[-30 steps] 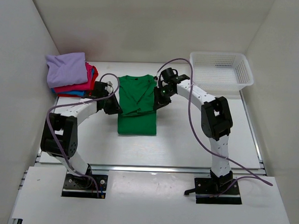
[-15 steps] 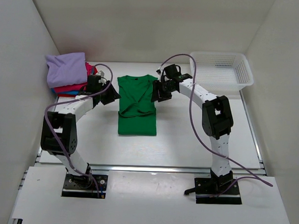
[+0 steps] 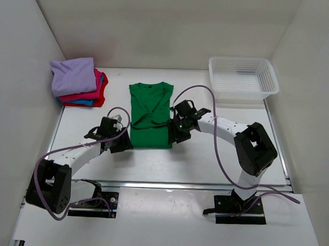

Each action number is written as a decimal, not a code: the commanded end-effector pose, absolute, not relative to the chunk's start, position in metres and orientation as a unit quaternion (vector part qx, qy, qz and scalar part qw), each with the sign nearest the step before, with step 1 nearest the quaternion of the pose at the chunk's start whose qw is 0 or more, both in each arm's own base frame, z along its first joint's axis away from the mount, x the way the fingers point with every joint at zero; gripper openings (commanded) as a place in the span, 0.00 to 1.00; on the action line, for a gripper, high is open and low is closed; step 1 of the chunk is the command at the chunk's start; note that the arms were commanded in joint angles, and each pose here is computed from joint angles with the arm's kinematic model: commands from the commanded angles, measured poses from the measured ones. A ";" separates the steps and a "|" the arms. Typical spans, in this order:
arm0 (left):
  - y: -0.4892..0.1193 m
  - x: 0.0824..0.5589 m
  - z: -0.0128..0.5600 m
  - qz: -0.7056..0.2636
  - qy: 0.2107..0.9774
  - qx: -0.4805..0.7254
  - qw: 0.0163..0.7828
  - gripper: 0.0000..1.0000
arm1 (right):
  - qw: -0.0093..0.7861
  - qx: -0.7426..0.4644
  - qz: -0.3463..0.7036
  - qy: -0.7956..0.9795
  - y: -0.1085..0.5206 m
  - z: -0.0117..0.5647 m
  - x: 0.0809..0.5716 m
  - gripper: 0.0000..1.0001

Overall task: Fold and stack the t-shirts
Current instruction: Fold the folded rectangular tshirt in 1/3 of the way

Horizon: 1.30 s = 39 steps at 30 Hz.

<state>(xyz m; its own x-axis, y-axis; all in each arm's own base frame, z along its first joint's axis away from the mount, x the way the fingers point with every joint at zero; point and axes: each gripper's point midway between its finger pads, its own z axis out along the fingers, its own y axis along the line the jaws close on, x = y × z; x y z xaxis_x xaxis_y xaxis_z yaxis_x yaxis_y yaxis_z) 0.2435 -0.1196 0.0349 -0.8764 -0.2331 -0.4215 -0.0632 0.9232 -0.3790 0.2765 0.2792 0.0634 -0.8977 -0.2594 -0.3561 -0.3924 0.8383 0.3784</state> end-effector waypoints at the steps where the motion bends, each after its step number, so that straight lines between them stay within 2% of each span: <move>1: -0.117 0.254 0.046 -0.175 0.935 -0.103 0.291 0.62 | 0.185 -0.142 0.228 0.945 0.293 0.066 0.277 0.44; 5: -0.115 0.264 0.050 -0.163 0.926 -0.114 0.322 0.63 | 0.192 -0.132 0.232 0.944 0.299 0.062 0.276 0.44; 14: -0.125 0.272 0.040 -0.165 0.921 -0.123 0.330 0.61 | 0.180 -0.128 0.217 0.951 0.300 0.041 0.278 0.43; 17: -0.130 0.277 0.035 -0.163 0.924 -0.121 0.323 0.58 | 0.176 -0.128 0.210 0.953 0.299 0.036 0.280 0.39; 19: -0.138 0.273 0.028 -0.167 0.931 -0.111 0.304 0.56 | 0.167 -0.126 0.203 0.956 0.299 0.030 0.277 0.33; 20: -0.139 0.272 0.027 -0.161 0.934 -0.108 0.300 0.52 | 0.165 -0.130 0.200 0.957 0.299 0.027 0.273 0.31; 21: -0.142 0.271 0.025 -0.162 0.935 -0.106 0.298 0.49 | 0.167 -0.130 0.201 0.956 0.300 0.029 0.276 0.18; 22: -0.143 0.267 0.023 -0.164 0.936 -0.102 0.293 0.22 | 0.163 -0.131 0.202 0.957 0.300 0.027 0.274 0.00; 23: -0.144 0.265 0.020 -0.165 0.938 -0.103 0.287 0.01 | 0.158 -0.133 0.203 0.957 0.300 0.026 0.272 0.00; 29: -0.142 0.241 0.047 -0.171 0.950 -0.067 0.251 0.00 | 0.143 -0.180 0.185 0.955 0.292 0.058 0.244 0.00; 33: -0.143 0.234 0.085 -0.200 0.944 -0.045 0.258 0.00 | 0.128 -0.207 0.220 0.945 0.293 0.096 0.220 0.00; 39: -0.148 0.199 0.092 -0.217 0.951 -0.025 0.218 0.00 | 0.105 -0.225 0.220 0.943 0.284 0.116 0.192 0.00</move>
